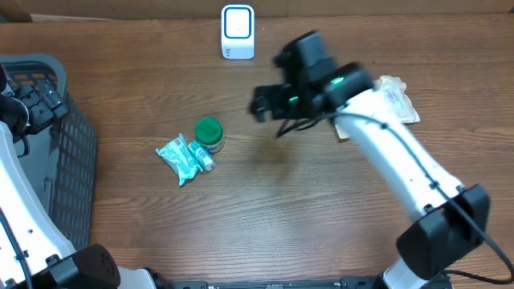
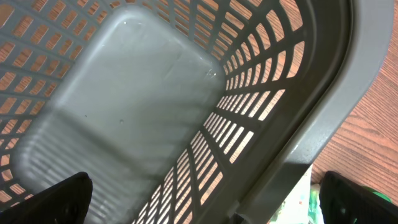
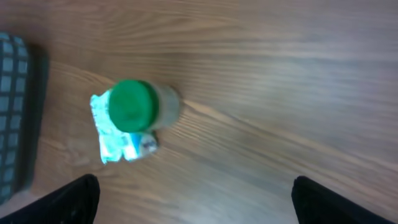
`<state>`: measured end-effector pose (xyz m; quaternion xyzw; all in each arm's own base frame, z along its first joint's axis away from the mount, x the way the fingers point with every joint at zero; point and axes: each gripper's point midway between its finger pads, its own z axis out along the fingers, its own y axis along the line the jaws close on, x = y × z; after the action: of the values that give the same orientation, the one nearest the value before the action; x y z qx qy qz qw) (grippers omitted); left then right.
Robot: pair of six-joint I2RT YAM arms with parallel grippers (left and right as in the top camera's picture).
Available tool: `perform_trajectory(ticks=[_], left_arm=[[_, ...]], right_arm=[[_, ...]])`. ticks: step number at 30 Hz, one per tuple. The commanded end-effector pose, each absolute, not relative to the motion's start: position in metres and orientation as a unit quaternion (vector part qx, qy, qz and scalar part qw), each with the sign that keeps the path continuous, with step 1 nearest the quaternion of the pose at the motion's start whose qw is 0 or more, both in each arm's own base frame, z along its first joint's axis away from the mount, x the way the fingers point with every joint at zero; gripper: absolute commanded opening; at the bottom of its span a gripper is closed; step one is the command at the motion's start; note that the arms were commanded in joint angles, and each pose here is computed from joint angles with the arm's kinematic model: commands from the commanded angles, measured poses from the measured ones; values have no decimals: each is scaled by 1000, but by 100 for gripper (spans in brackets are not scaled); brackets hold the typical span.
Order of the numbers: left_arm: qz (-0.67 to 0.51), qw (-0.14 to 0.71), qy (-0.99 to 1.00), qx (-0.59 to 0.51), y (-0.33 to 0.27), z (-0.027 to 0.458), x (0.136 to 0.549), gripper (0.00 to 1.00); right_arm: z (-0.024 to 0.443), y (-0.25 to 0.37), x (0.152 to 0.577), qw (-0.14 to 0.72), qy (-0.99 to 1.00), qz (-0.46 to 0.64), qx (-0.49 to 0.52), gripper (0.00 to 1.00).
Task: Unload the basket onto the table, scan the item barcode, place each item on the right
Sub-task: 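Move the right gripper left over the green-lidded jar, then lower the right gripper onto the jar lid and adjust position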
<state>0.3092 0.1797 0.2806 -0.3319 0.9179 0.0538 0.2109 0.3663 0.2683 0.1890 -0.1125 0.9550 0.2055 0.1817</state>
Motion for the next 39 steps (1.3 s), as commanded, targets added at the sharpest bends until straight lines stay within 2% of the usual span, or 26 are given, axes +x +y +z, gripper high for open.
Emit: perform_trajectory(ticks=[1, 13, 27, 34, 39], left_arm=[[52, 214, 916, -334, 180, 282, 311, 100], [52, 214, 916, -334, 180, 282, 311, 100], [52, 214, 916, -334, 180, 282, 311, 99], [52, 214, 916, -334, 180, 282, 311, 100], [52, 214, 916, -334, 180, 282, 311, 100]], right_arm=[[182, 291, 373, 216, 956, 157, -121, 100], [124, 384, 381, 243, 933, 182, -192, 100], [80, 402, 386, 237, 931, 176, -214, 100], [69, 395, 376, 210, 939, 161, -218, 88], [65, 389, 370, 196, 944, 150, -220, 84]])
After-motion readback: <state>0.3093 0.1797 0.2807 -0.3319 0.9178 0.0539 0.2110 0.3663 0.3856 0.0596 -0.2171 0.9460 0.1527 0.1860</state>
